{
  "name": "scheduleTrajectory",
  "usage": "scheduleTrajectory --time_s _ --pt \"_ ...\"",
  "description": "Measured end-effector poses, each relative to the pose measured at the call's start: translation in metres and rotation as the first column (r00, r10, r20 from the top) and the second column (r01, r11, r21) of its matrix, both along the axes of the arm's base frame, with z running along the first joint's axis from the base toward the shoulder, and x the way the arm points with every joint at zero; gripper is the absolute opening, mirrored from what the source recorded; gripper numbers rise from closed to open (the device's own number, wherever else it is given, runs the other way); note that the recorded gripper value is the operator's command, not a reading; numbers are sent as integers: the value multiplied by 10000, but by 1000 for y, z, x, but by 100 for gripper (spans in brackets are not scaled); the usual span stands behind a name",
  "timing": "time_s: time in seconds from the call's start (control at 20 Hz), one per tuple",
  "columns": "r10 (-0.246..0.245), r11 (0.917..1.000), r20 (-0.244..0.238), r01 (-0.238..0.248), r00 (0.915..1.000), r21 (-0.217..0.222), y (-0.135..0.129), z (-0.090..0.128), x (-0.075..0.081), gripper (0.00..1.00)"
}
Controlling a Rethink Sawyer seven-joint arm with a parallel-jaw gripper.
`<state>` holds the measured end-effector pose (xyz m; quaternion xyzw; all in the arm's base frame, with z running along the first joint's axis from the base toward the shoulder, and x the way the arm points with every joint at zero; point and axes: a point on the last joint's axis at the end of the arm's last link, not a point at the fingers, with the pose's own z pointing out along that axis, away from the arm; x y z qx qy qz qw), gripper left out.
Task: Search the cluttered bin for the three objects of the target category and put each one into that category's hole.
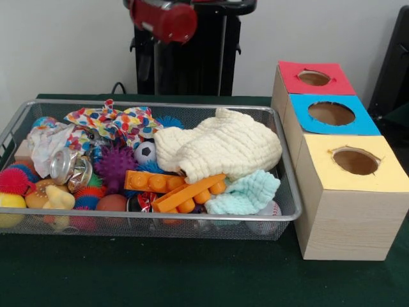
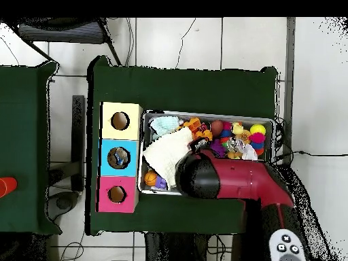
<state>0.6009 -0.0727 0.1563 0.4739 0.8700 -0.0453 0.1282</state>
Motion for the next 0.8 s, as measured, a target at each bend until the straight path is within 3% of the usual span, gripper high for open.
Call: scheduleTrajectory --time_s 0.25,0.35,0.45,0.8 --pt "290 9995 -26 -291 9996 -74 -28 -44 -14 100" --pt "485 9988 -52 -486 9988 -95 -29 -56 -17 100" --pt "954 9954 -131 -955 9953 -64 -25 -81 -26 100" --pt "1491 9888 -480 -1489 9877 78 -20 -119 -42 100"
